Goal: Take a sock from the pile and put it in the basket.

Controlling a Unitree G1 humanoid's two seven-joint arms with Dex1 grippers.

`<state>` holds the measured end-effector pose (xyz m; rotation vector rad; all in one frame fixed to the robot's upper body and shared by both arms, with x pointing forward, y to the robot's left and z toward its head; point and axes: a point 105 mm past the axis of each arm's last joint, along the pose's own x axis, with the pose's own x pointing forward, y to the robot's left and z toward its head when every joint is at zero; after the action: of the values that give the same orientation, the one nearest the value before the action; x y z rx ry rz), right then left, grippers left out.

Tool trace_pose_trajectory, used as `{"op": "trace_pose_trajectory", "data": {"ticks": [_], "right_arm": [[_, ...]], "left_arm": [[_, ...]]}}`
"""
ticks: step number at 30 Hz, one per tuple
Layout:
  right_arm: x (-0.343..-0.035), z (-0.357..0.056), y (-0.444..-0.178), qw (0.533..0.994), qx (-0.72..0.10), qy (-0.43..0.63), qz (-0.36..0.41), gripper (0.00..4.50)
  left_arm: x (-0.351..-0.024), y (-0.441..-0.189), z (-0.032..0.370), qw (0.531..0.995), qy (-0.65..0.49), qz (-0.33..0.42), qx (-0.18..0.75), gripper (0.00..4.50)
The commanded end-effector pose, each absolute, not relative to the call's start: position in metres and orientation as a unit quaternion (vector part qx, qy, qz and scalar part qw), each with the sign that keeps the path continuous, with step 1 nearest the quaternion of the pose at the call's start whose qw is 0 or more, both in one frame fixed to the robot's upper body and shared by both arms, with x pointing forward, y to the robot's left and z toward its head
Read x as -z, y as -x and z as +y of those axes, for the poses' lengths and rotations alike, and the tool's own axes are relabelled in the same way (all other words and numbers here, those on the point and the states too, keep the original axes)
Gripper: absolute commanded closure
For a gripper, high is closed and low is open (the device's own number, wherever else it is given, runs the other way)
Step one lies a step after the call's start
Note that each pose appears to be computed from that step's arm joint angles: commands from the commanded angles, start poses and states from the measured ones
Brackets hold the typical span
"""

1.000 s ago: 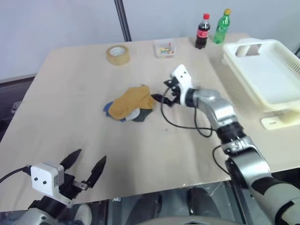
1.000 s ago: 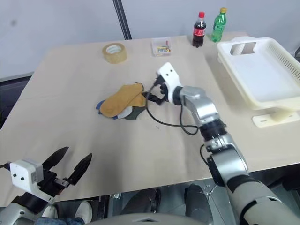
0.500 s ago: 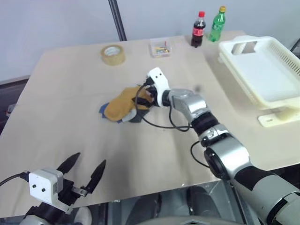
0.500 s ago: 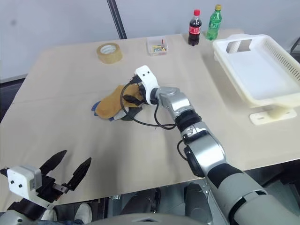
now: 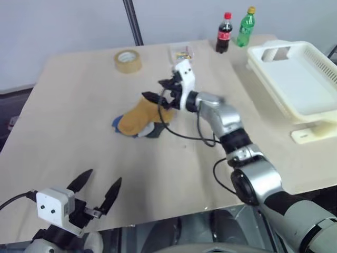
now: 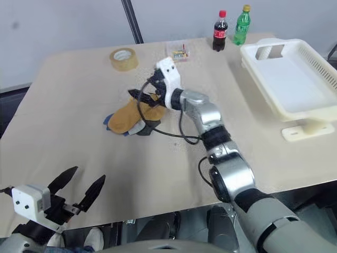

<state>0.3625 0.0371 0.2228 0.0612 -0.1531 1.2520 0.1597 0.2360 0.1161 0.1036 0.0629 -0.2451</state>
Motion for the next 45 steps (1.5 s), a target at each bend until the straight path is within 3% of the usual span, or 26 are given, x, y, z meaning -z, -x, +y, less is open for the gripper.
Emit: {"op": "trace_pose_trajectory", "data": {"ticks": [1,8,15,25,33,45], "right_arm": [[-0.226,0.000,-0.326,0.776,-0.624,0.003,-0.092,0.03],[-0.167,-0.119,-0.292,0.845,-0.524,0.098,-0.043,0.03],[-0.146,-0.179,-0.274,0.869,-0.467,0.162,-0.005,0.03],[-0.147,-0.195,-0.273,0.903,-0.395,0.169,-0.026,0.03],[-0.143,-0.200,-0.271,0.910,-0.375,0.174,-0.025,0.03],[-0.144,-0.201,-0.281,0.910,-0.371,0.181,-0.029,0.00]], "left_arm": [[-0.118,-0.173,0.236,0.991,-0.069,0.027,0.108,0.00],[-0.120,-0.230,0.227,0.990,-0.088,0.009,0.114,0.00],[-0.112,-0.276,0.232,0.985,-0.121,0.029,0.116,0.00],[-0.119,-0.329,0.222,0.977,-0.165,0.002,0.133,0.00],[-0.116,-0.334,0.221,0.976,-0.168,0.000,0.135,0.00],[-0.113,-0.323,0.222,0.980,-0.157,-0.004,0.125,4.46]]}}
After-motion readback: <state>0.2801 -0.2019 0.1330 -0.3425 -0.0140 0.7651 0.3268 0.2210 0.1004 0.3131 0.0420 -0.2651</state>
